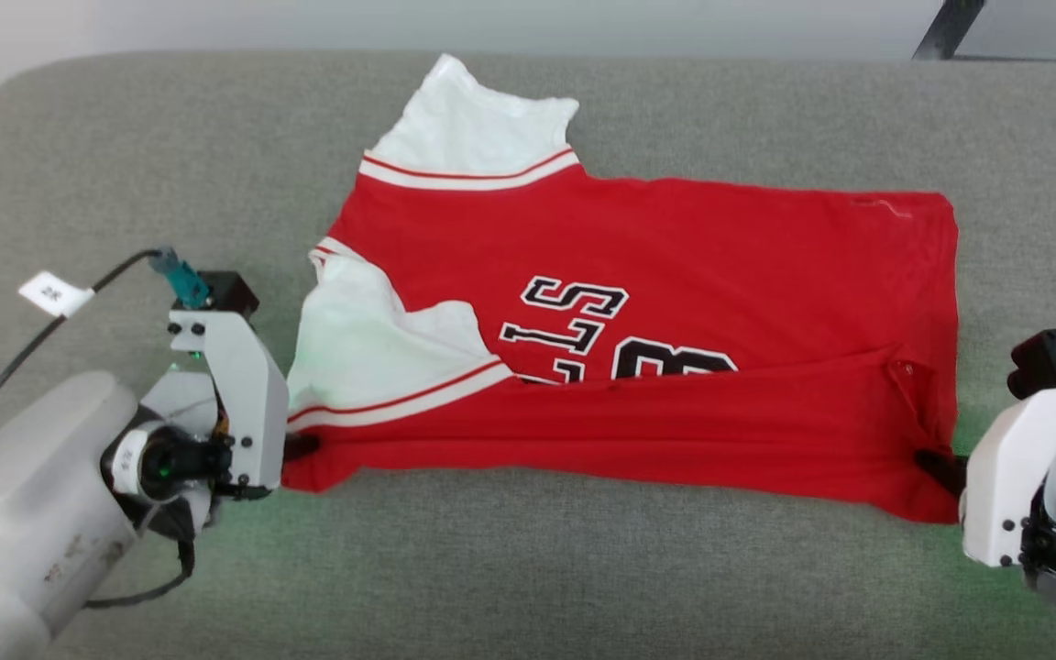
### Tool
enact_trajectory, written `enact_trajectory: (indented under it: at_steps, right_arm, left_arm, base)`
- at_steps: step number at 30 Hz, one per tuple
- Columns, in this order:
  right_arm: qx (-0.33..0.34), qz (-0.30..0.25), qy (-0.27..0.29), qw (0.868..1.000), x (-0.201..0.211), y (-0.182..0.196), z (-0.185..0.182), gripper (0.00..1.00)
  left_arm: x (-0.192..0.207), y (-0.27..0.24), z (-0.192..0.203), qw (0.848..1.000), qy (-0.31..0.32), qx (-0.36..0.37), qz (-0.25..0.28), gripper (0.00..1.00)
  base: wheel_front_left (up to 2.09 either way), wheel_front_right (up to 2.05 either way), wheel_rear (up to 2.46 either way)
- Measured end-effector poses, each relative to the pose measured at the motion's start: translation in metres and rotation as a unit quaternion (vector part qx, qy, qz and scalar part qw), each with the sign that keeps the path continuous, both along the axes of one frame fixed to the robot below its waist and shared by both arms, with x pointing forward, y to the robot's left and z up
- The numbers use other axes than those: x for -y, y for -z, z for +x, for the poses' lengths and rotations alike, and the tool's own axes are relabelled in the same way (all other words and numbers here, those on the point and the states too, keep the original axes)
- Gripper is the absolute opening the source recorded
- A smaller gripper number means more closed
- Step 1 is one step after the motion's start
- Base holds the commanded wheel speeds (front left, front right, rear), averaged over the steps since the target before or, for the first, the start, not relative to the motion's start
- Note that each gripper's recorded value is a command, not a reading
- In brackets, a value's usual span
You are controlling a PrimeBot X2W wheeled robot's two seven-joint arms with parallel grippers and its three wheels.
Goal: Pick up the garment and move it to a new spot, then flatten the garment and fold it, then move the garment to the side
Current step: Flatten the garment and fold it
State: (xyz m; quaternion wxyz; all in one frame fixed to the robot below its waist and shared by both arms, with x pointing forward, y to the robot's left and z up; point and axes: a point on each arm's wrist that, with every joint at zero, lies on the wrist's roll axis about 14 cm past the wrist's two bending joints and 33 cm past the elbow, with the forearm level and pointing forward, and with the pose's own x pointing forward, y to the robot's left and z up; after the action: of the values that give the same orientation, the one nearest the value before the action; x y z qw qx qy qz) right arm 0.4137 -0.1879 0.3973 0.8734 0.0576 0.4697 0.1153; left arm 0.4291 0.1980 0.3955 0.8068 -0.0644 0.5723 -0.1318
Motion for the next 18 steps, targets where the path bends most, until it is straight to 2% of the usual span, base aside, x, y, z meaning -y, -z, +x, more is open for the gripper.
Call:
enact_trajectory:
  at_steps: [11, 18]
  right_arm:
    - [0.015, -0.015, -0.023, 1.0, 0.006, -0.028, -0.014, 0.0]
    - [0.01, -0.022, -0.041, 0.999, 0.004, -0.036, -0.031, 0.0]
  left_arm:
    - [-0.004, -0.027, -0.029, 1.0, 0.006, 0.002, 0.009, 0.0]
    - [-0.005, -0.031, -0.061, 1.0, 0.005, -0.015, 0.013, 0.0]
  base:
    - [0.0, 0.0, 0.0]
    - [0.0, 0.0, 0.0]
